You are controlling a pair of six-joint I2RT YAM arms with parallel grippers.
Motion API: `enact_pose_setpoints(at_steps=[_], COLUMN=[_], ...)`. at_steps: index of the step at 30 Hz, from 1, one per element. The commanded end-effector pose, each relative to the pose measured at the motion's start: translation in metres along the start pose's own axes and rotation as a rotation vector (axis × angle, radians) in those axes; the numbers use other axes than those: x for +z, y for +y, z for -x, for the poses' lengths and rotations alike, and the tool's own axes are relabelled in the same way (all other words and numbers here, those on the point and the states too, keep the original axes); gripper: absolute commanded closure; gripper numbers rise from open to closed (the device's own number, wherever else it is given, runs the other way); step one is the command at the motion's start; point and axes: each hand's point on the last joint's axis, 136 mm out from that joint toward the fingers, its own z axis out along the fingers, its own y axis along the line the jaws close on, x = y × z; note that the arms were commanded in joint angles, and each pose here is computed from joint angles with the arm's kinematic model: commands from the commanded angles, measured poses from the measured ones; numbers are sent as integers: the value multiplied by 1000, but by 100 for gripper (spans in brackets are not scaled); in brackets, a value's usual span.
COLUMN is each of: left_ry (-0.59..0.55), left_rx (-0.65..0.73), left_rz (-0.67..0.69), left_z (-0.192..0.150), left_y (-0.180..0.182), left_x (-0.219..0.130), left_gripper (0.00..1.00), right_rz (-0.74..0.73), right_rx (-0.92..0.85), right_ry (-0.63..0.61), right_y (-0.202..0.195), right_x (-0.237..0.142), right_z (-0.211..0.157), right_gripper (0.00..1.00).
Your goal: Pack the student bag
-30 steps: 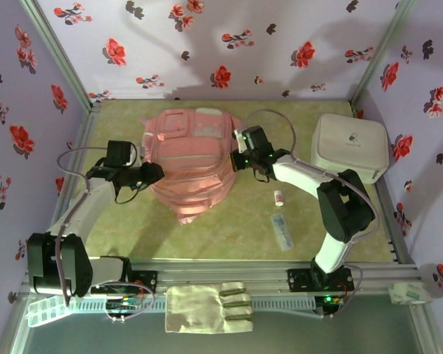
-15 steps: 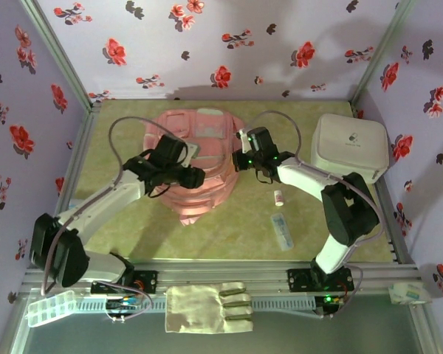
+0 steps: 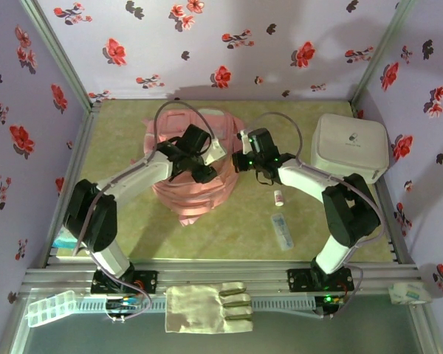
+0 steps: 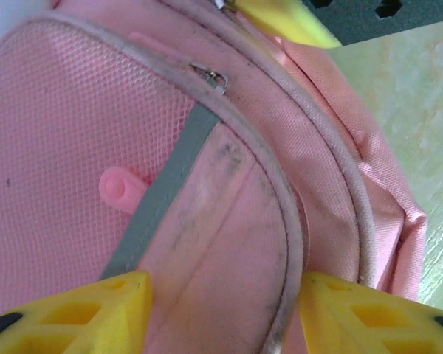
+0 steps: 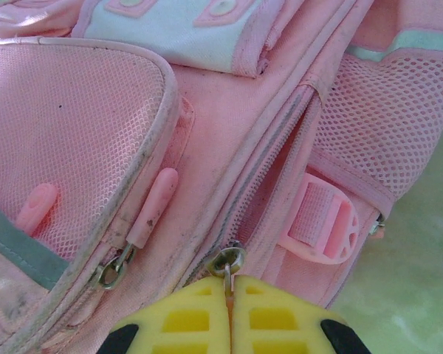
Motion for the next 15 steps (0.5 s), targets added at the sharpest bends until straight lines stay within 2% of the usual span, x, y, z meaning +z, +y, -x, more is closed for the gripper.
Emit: enact_pose_setpoints(at_steps=[1, 4, 9, 10, 15], left_ry=[13, 8, -50, -50, -44], left_rx=[124, 110, 139, 145, 194], left_rz=[-15, 36, 1, -18, -154], left_z=[4, 7, 8, 6, -15], left_y=[0, 12, 1, -3, -35], left_x=[3, 1, -17, -21, -31], left_gripper=[55, 74, 97, 100, 100], right_rz=[18, 11, -13, 2, -47], right_rx=[14, 8, -51, -66, -100], right_ry=[-78, -76, -53, -31, 36], right_y=[3, -1, -17, -18, -34], right_x=[-16, -16, -17, -16, -13], right_z=[21, 20, 16, 14, 14], right_gripper=[99, 99, 96, 94, 90])
